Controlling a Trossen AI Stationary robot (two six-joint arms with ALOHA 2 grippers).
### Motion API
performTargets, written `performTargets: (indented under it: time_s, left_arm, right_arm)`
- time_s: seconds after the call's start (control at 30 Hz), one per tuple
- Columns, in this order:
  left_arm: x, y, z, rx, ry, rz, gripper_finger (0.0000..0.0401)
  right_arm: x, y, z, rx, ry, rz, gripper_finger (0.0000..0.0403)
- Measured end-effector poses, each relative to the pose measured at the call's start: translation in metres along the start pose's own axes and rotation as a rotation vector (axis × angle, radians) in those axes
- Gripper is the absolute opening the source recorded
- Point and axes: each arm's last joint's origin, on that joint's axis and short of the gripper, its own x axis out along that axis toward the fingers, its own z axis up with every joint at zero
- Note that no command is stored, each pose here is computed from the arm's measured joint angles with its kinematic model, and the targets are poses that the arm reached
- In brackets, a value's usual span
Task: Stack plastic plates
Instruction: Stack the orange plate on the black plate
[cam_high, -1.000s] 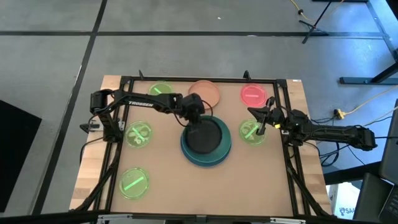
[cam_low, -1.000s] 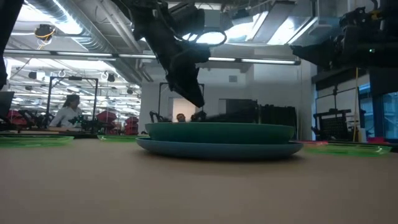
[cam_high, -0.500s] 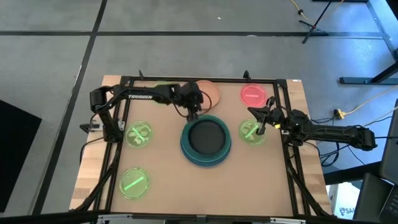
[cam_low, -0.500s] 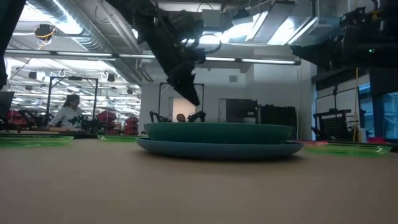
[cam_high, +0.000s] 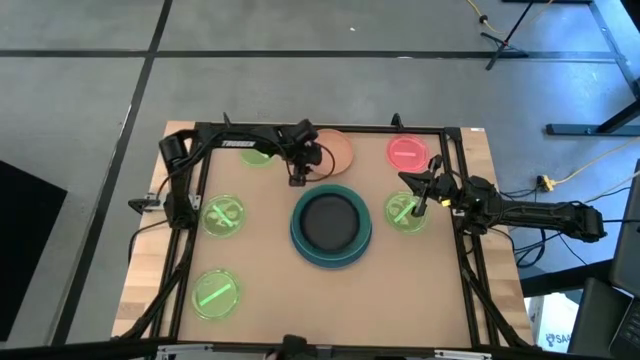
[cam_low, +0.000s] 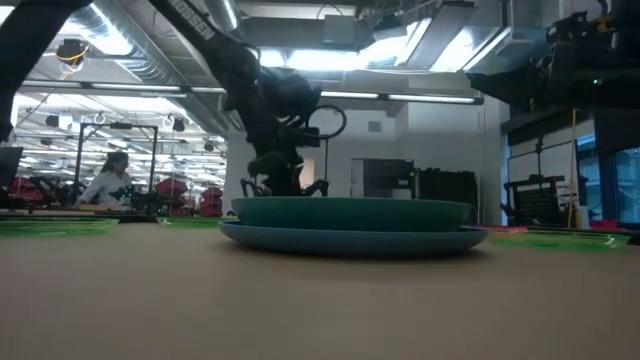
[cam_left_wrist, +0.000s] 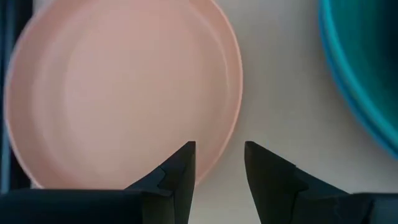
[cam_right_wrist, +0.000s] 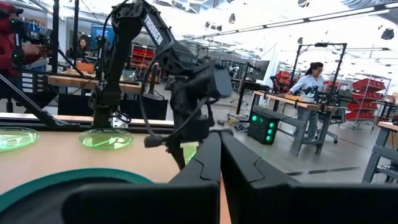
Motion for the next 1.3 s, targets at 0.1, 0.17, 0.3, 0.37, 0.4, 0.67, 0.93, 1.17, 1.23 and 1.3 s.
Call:
performTargets:
  time_s: [0.1,0.17,0.3,0.37,0.4,0.67,0.93,1.17,1.23,1.3]
  left_arm:
    - [0.007,0.000,-0.003,0.022,0.014,-0.014,0.0130]
    - [0.011,0.000,-0.004,0.042,0.021,-0.011,0.0128]
    - [0.020,-0.001,-0.006,0.069,0.031,-0.014,0.0126]
    - [0.025,-0.001,-0.008,0.070,0.043,-0.019,0.0126]
    - [0.027,-0.001,-0.008,0.070,0.043,-0.016,0.0126]
    - [0.032,0.000,-0.010,0.063,0.045,-0.018,0.0108]
    - [0.032,0.000,-0.010,0.065,0.042,-0.020,0.0024]
    - [0.030,-0.010,-0.001,0.100,0.072,0.036,0.0012]
    - [0.026,-0.014,0.002,0.105,0.080,0.050,0.0013]
    - [0.021,-0.017,0.008,0.114,0.069,0.069,0.0013]
  right_arm:
    - [0.000,0.000,0.000,0.000,0.000,0.000,0.0003]
    - [0.000,0.000,0.000,-0.002,0.000,0.000,0.0003]
    - [0.000,0.000,0.000,-0.002,0.000,0.000,0.0003]
    - [0.000,0.000,0.000,-0.002,0.000,0.000,0.0003]
    - [0.000,0.000,0.000,-0.002,0.000,-0.001,0.0003]
    - [0.000,0.000,0.000,-0.002,0.000,-0.001,0.0003]
    - [0.000,0.000,0.000,-0.002,0.000,-0.001,0.0003]
    - [0.000,0.000,0.000,-0.002,0.000,-0.001,0.0003]
    - [0.000,0.000,0.000,-0.002,0.000,-0.001,0.0003]
    - [0.000,0.000,0.000,-0.002,0.000,-0.001,0.0003]
